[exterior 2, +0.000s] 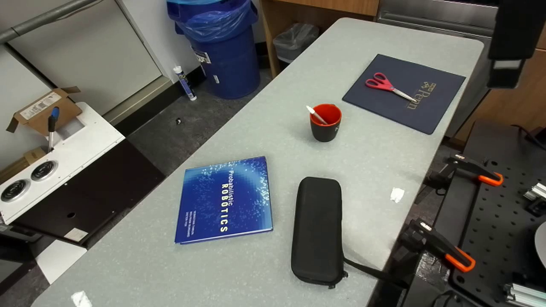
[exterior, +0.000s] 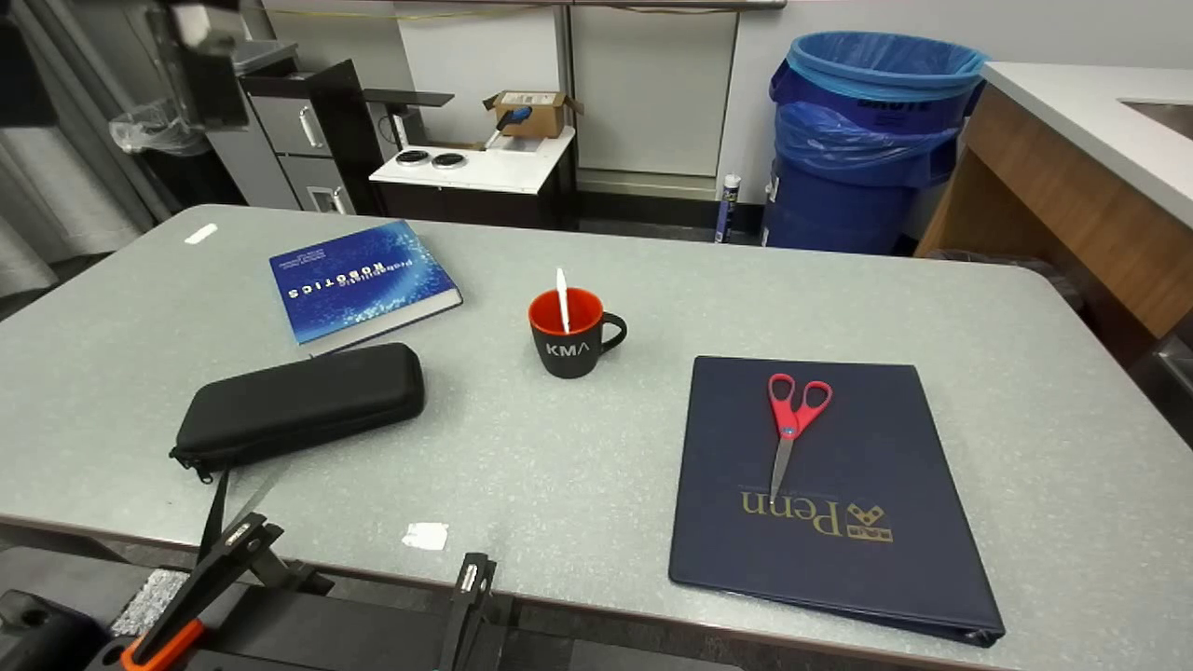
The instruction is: Remove the marker from the mug cup and place it on the table
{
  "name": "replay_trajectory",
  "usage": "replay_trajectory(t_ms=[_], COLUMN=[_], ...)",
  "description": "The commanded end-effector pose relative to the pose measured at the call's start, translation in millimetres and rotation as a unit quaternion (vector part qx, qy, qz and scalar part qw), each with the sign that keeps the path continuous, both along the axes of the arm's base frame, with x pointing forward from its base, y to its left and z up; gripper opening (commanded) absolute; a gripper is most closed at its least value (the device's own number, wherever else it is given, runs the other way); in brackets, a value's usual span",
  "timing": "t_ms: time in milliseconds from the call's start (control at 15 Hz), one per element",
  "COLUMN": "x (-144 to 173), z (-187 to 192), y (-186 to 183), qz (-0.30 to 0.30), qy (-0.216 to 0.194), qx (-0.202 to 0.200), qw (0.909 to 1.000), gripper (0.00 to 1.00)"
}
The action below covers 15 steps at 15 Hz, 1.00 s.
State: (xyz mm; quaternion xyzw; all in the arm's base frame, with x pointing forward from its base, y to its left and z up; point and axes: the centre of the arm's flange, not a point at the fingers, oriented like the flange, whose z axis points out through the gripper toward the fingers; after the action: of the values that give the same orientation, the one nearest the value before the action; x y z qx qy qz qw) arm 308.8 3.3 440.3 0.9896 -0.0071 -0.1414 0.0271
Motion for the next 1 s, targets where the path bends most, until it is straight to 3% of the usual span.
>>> replay_trajectory(t_ms=[0,333,467,533,867,933], x=[28,77,86,61,65,89], z=[-19,-46,-53,-50,-55,-62], y=[-20,-88,-109,-92,-94,-97], qz=[-0.030,-0.085,-0.121,-0.091,-0.091,-0.103], qy=[-0.026,-0.063,-0.055,-0.058,-0.053,-0.057], qx=[-0.058,-0.076,-0.068,-0.062,-0.061,-0.070], qw=[0.9975,0.9915,0.9888,0.9922,0.9925,0.9905], gripper=[1.00,1.00,1.00,1.00,1.00,1.00])
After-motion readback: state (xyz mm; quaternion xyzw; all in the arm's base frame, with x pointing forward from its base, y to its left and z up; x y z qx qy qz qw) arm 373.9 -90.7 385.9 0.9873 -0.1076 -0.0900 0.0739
